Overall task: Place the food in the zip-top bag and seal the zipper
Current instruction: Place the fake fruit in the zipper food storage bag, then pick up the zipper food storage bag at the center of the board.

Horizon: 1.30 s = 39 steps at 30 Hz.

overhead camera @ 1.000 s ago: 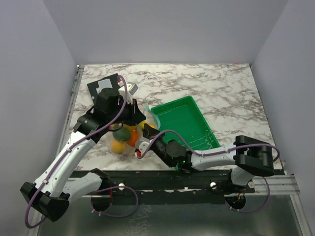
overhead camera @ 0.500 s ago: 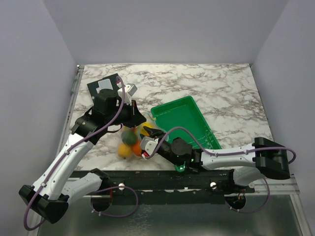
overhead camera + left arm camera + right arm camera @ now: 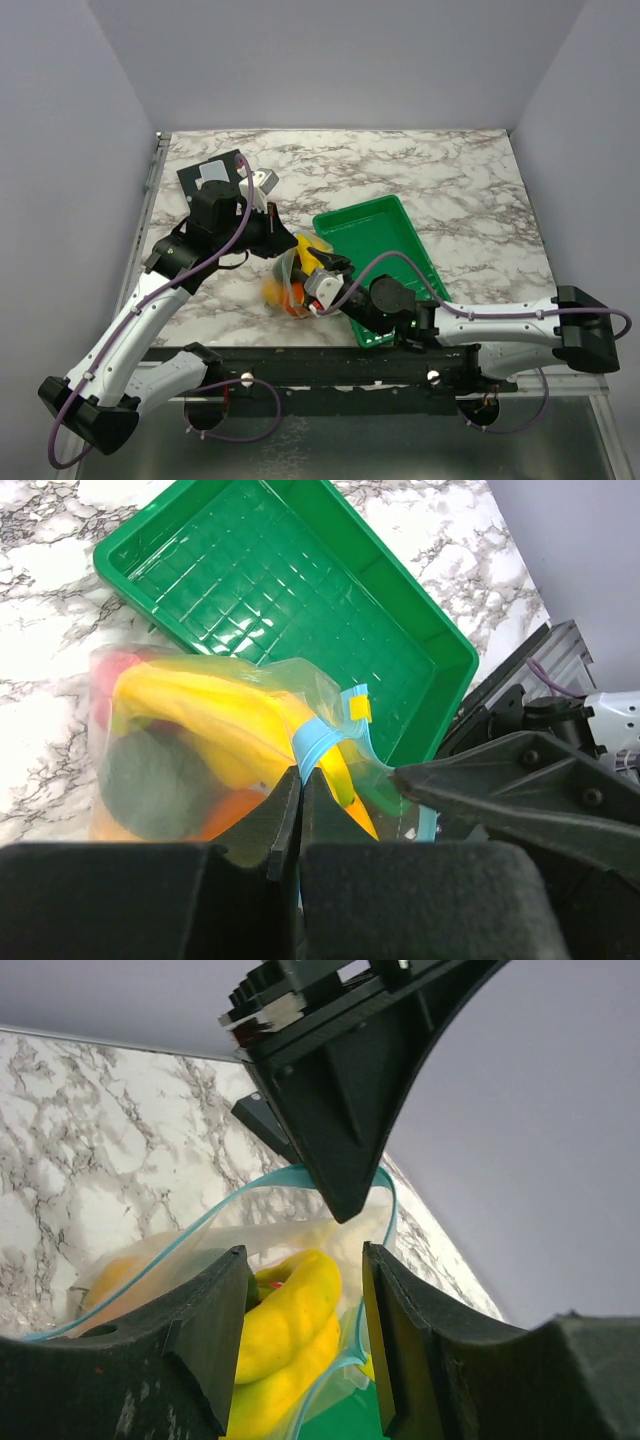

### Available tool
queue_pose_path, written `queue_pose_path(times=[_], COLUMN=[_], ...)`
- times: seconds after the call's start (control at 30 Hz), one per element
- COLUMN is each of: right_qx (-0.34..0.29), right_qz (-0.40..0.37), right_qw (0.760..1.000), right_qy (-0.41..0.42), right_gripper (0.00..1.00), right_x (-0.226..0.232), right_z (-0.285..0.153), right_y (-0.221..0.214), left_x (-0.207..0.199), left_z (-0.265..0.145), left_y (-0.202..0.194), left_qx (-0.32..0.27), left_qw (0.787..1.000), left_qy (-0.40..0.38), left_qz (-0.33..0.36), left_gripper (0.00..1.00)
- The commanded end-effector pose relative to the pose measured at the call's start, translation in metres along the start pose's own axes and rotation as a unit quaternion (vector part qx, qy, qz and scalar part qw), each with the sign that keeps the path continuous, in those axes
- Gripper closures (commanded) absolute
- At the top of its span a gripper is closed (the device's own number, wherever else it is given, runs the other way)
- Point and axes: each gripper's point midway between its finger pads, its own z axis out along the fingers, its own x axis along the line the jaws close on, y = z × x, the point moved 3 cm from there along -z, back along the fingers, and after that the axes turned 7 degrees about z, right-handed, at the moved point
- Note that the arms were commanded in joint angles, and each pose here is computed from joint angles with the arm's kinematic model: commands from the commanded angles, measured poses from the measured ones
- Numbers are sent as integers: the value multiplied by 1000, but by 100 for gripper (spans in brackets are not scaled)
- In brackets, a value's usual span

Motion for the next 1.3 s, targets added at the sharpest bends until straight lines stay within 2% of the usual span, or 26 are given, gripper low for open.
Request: queue_pose_path(times=[0.0, 0.13, 0.27, 0.43, 0.6, 0.97, 1.1, 1.27], right_qx=[23, 37, 53, 108, 183, 271, 303, 318], right_qz=[25, 72, 113, 140, 152, 235, 266, 296], right_qw=[999, 996, 990, 980, 966, 931, 913, 900], right_qy=[-22, -41, -68, -89, -101, -61, -71, -41], right_gripper=[45, 41, 30, 24, 24, 25, 30, 37], right_x=[-14, -28, -40, -45, -40, -33, -35, -17], right_z=[-13, -21, -29, -30, -30, -37, -35, -28], right_y=[5, 18, 23, 20, 9, -1, -11, -20], left_x=[-6, -4, -5, -5, -5, -5, -5, -6], left_z=[-2, 0, -1, -3, -6, -13, -13, -13], left_y=[13, 12, 15, 18, 20, 21, 21, 21], left_qx=[-25, -23, -25, -29, -30, -28, -28, -28], left_qw=[999, 999, 999, 999, 999, 998, 998, 998], left_qy=[-12, -9, -12, -9, -2, 3, 2, 2], left_qz=[21, 24, 29, 35, 43, 61, 62, 62], left_gripper=[100, 100, 100, 100, 100, 100, 100, 100])
